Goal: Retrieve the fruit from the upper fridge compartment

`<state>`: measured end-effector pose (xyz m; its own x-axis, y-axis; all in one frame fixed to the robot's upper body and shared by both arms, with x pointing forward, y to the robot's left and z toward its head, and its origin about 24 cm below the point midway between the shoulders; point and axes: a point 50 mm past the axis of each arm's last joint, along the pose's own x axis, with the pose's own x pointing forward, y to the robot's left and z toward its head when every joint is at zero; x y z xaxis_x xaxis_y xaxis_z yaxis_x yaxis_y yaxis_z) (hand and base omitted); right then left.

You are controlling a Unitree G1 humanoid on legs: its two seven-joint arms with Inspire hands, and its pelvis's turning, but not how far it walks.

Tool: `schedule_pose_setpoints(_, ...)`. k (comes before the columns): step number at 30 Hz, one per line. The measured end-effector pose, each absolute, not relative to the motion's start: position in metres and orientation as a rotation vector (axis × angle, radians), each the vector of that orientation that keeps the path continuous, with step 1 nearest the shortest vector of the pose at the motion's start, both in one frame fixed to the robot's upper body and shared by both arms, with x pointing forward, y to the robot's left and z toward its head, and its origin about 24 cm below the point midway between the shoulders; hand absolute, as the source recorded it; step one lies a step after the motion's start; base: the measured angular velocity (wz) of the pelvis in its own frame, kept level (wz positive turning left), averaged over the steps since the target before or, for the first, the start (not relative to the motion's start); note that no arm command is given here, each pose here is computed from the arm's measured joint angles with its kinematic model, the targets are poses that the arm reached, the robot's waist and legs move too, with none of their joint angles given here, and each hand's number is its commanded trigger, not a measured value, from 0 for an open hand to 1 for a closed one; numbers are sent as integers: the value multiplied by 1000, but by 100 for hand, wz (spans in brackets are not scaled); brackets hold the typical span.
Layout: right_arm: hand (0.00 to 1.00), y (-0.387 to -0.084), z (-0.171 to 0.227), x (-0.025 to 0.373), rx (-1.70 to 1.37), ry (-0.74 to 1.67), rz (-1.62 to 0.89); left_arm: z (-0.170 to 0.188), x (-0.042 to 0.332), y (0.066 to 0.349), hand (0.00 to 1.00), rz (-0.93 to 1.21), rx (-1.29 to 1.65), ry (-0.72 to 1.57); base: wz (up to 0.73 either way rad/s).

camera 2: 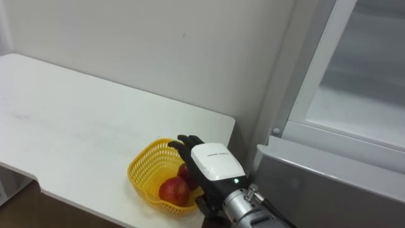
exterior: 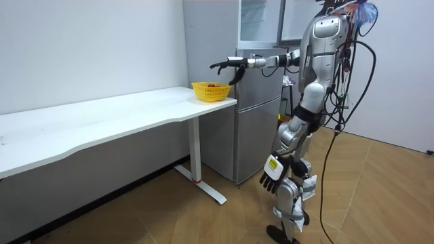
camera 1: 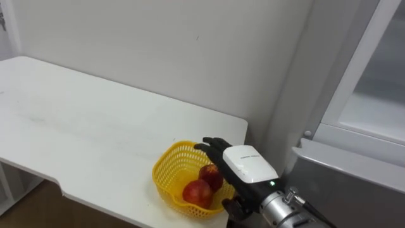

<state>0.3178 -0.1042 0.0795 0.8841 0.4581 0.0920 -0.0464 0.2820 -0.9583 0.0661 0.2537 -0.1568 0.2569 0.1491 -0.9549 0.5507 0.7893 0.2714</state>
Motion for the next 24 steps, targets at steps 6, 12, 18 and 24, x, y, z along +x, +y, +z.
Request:
schedule_pose_setpoints(6, 0, -104, 79, 318, -1250, -376, 362, -157, 66, 254, 0, -303, 645, 1306, 0)
schedule_pose_setpoints(12, 0, -104, 78, 318, -1251, -373, 366, -157, 66, 253, 0, -312, 639, 1309, 0)
schedule_pose_setpoints(18, 0, -104, 78, 318, -1251, -373, 366, -157, 66, 253, 0, -314, 638, 1310, 0)
schedule_pose_setpoints(24, 0, -104, 79, 318, -1251, -374, 367, -157, 66, 253, 0, -316, 637, 1310, 0)
